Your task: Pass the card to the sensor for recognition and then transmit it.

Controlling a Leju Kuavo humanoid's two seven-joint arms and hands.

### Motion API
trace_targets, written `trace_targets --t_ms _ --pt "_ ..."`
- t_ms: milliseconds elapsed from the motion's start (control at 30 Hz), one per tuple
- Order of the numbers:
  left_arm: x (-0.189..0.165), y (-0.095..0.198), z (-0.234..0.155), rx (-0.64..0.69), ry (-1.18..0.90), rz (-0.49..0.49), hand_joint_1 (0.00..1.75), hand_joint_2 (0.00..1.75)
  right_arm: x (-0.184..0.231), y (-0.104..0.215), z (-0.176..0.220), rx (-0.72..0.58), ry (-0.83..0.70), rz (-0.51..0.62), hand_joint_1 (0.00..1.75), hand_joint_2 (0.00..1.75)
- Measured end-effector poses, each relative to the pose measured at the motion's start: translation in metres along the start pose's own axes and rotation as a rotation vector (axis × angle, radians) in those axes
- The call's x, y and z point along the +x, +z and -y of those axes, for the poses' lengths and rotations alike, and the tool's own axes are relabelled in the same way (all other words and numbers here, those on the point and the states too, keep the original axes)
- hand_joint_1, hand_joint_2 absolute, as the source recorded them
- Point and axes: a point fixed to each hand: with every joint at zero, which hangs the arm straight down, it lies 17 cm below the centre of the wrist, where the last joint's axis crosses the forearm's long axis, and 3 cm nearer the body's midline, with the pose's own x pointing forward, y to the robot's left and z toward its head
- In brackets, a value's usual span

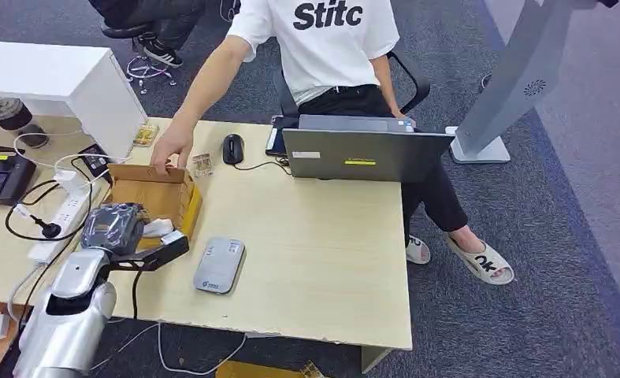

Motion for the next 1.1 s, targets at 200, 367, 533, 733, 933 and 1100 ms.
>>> trace_targets --t_ms 200,367,533,733,933,1100 --pt "-0.007 -0.001 -0.003 0.01 -0.009 -0.017 1.75 1.75 0.0 0.0 0.0 0.0 0.0 0.0 0.0 1.75" --pt "-0.027 -0.016 -0.038 0.077 -0.014 -0.046 1.75 1.75 0.0 0.0 0.0 -0.001 0.0 0.003 0.0 1.75" --pt "-0.059 -0.034 -0.087 0.163 -0.031 -0.108 1.75 1.75 -0.001 0.0 0.001 -0.002 0.005 0.003 0.0 1.75" --pt "-0.08 -0.049 -0.13 0.238 -0.05 -0.148 1.75 1.75 0.0 0.0 0.002 -0.003 0.021 0.014 0.0 1.75" --pt "-0.095 -0.051 -0.142 0.258 -0.068 -0.185 1.75 1.75 0.0 0.0 0.003 -0.005 0.026 0.012 0.0 1.75" --pt "-0.105 -0.051 -0.145 0.254 -0.083 -0.214 1.75 1.75 -0.001 -0.001 0.003 -0.006 0.032 0.006 0.0 1.75"
